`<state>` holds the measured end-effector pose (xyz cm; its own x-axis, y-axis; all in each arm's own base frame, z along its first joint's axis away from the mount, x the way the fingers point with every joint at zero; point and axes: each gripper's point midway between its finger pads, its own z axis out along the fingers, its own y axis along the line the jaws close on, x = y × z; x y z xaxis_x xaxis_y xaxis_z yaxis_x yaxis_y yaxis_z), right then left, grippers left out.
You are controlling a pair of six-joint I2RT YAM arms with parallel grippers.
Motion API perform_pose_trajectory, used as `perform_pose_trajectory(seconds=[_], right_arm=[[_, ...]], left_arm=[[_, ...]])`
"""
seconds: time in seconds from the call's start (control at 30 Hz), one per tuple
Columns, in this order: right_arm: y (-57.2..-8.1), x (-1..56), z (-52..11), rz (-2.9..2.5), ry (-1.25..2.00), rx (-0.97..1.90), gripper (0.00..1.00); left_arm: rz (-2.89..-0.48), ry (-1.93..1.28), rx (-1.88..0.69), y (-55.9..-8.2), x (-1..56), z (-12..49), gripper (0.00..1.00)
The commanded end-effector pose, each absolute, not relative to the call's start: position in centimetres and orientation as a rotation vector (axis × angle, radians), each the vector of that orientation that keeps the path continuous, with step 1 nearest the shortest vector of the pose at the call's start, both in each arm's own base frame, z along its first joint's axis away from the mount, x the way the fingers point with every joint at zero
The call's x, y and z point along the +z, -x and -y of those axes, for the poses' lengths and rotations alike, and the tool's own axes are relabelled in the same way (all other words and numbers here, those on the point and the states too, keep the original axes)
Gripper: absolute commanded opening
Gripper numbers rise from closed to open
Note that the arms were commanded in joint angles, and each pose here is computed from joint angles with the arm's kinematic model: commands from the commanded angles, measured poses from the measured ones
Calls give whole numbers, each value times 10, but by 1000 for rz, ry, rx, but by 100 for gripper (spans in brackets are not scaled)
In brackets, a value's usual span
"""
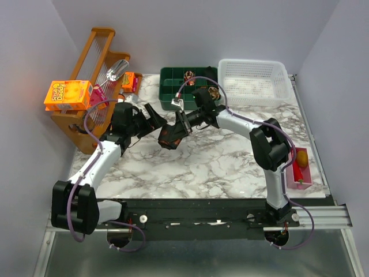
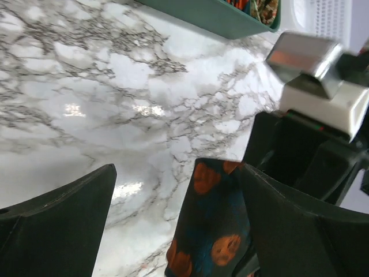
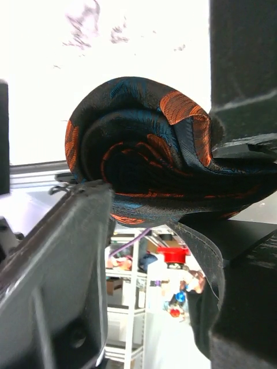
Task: Roll the ties
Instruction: Pick up the tie at the center of the board, then move the bin to the center of the board.
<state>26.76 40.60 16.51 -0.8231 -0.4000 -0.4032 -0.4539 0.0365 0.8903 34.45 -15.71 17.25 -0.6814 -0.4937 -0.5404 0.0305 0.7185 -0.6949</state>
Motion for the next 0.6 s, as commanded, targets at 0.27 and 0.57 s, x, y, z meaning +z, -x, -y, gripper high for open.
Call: perform_pose_trajectory(seconds=[0.27,0.57], right_arm=[[-442,237,-372,-2112,558,1612,38],[-528,237,-347,-2057,364,1411,37]], left_arm=[[-2223,352,-645,-324,177,121,99],[-2245,380,-664,-321,155,123,99]])
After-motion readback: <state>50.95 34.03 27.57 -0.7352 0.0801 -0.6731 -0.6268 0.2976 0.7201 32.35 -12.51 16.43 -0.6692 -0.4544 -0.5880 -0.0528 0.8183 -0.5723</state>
